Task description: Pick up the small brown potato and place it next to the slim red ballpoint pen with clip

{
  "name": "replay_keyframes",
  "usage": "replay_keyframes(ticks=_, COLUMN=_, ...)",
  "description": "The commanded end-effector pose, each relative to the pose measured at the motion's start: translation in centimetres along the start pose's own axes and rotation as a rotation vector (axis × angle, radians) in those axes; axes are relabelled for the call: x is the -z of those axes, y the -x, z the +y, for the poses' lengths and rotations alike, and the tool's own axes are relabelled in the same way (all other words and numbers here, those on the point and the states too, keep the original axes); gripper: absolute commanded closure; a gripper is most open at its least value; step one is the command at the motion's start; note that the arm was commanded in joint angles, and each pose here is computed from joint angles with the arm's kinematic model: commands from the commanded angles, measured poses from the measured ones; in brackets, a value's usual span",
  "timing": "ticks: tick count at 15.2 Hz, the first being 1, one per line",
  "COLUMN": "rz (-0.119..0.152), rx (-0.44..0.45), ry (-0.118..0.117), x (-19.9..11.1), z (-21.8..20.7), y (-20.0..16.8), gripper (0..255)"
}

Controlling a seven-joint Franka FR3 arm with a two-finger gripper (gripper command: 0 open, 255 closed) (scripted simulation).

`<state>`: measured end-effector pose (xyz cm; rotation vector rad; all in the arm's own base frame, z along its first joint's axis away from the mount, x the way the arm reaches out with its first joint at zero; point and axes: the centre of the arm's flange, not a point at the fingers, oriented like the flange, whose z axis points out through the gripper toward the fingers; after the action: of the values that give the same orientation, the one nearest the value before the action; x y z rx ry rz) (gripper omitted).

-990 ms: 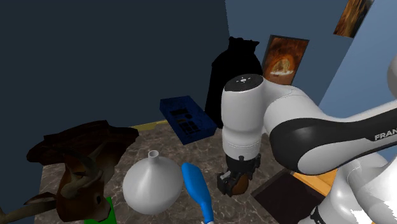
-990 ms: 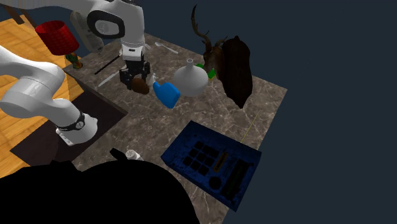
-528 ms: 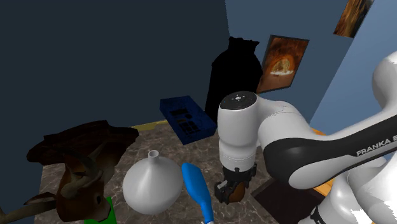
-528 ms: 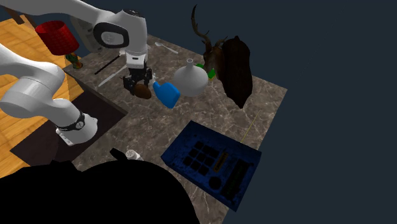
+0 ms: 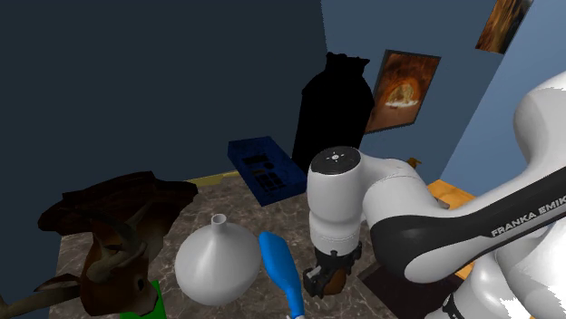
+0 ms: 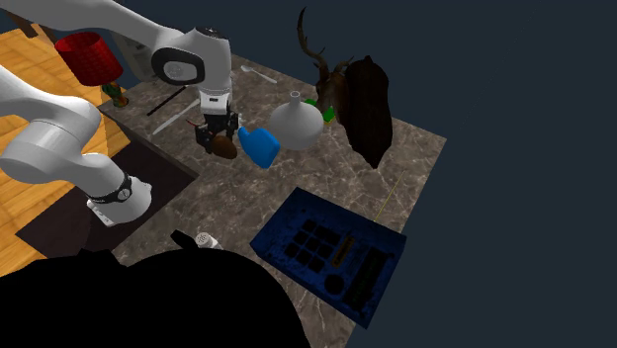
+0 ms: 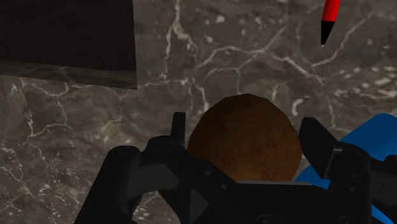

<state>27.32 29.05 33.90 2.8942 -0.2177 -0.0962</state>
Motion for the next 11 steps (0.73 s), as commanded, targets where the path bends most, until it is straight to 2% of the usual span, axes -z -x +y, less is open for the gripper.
replay_keyframes(ticks=1, rz=-0.003, rx=0.000, ry=0.003, x=-0.3, z=0.0, y=0.0, gripper=255)
replay_keyframes(ticks=4, rz=-0.003, rx=0.000, ry=0.003, x=-0.3, z=0.0, y=0.0, gripper=255)
replay_keyframes(ticks=5, rz=-0.003, rx=-0.001, ry=0.003, x=-0.3, z=0.0, y=0.0, gripper=0)
replay_keyframes(ticks=10, rz=-0.003, rx=0.000, ry=0.003, x=-0.3, z=0.0, y=0.0, gripper=0)
replay_keyframes(ticks=11, rz=-0.003, rx=0.000, ry=0.003, x=1.1, z=0.0, y=0.0, gripper=0)
